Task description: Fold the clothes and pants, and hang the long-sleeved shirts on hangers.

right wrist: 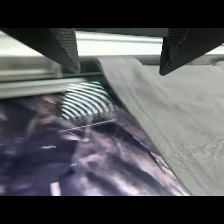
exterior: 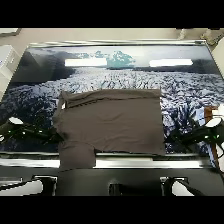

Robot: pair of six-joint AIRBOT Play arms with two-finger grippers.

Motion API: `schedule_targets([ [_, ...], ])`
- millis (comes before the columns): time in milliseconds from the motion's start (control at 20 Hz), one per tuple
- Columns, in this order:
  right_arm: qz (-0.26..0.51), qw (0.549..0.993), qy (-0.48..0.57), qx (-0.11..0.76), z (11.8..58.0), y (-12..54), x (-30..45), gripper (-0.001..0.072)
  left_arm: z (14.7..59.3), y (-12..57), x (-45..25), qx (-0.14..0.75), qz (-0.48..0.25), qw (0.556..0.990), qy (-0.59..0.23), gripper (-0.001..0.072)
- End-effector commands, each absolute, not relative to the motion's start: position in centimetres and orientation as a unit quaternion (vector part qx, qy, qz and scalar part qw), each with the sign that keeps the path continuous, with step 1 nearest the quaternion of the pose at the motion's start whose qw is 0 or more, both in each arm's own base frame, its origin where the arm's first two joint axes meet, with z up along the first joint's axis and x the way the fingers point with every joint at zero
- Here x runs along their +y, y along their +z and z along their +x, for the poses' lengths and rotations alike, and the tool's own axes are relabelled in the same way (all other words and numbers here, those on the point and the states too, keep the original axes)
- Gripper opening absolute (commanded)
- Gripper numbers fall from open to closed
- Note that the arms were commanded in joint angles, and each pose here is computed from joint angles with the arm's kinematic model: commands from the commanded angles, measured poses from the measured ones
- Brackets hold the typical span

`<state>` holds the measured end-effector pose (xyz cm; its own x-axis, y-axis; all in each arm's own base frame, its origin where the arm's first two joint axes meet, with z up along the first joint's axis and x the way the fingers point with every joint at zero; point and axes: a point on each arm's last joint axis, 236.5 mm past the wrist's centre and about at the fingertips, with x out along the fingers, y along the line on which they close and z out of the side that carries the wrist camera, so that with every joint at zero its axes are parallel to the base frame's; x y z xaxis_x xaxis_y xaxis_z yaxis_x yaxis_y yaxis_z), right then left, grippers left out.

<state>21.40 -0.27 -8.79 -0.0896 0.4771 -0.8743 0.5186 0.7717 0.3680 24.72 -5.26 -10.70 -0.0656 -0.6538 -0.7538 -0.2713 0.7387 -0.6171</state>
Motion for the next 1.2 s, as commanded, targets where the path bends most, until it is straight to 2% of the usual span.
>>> schedule_targets([
  [0, 0.372, 0.573, -0.007, 0.731, 20.5, -10.7, 1.8, 0.0560, 24.7, -10.4, -5.4, 0.712, -0.323, 0.602, -0.162, 0.0026],
  [250, 0.377, 0.561, 0.003, 0.737, 19.6, -11.3, 3.2, 0.0559, 24.6, -10.2, -5.4, 0.713, -0.324, 0.600, -0.163, 0.0026],
  [300, 0.365, 0.564, 0.011, 0.741, 19.6, -11.5, 4.0, 0.0533, 24.6, -10.2, -5.5, 0.713, -0.325, 0.599, -0.163, 0.0026],
  [350, 0.346, 0.568, 0.021, 0.746, 19.6, -11.7, 4.8, 0.0393, 24.4, -10.1, -5.6, 0.715, -0.327, 0.595, -0.165, 0.0026],
  [450, 0.324, 0.576, 0.035, 0.750, 20.0, -11.6, 5.9, 0.0039, 24.1, -9.6, -5.8, 0.718, -0.328, 0.590, -0.170, 0.0026],
  [500, 0.319, 0.582, 0.044, 0.747, 20.6, -11.1, 6.1, 0.0034, 24.3, -9.2, -5.7, 0.714, -0.325, 0.596, -0.172, 0.0026],
  [600, 0.303, 0.622, 0.058, 0.720, 23.7, -8.4, 5.3, 0.0033, 26.6, -6.7, -5.1, 0.685, -0.307, 0.635, -0.180, 0.0025],
  [700, 0.263, 0.715, 0.076, 0.643, 29.8, -2.3, 3.6, 0.0033, 32.3, 0.0, -4.1, 0.597, -0.285, 0.725, -0.192, 0.0025],
  [750, 0.222, 0.783, 0.094, 0.574, 33.7, 2.8, 2.5, 0.0033, 36.0, 5.6, -3.4, 0.521, -0.271, 0.786, -0.193, 0.0025],
  [850, 0.127, 0.902, 0.097, 0.402, 39.3, 16.3, 0.1, 0.0035, 41.1, 20.9, -2.4, 0.327, -0.220, 0.898, -0.197, 0.0025],
  [900, 0.090, 0.945, 0.081, 0.304, 40.5, 24.0, -0.9, 0.0035, 41.5, 28.8, -2.0, 0.231, -0.185, 0.936, -0.191, 0.0025],
  [950, 0.055, 0.976, 0.061, 0.202, 40.1, 32.1, -1.7, 0.0035, 40.3, 36.7, -1.9, 0.136, -0.144, 0.963, -0.183, 0.0025],
  [1050, 0.014, 0.997, 0.038, 0.059, 35.8, 43.7, -1.5, 0.0035, 35.0, 47.3, -3.6, 0.003, -0.045, 0.982, -0.183, 0.0026],
  [1150, 0.017, 0.999, 0.038, -0.005, 30.7, 48.6, -0.1, 0.0035, 29.0, 51.9, -6.1, -0.057, 0.003, 0.980, -0.190, 0.0025],
])
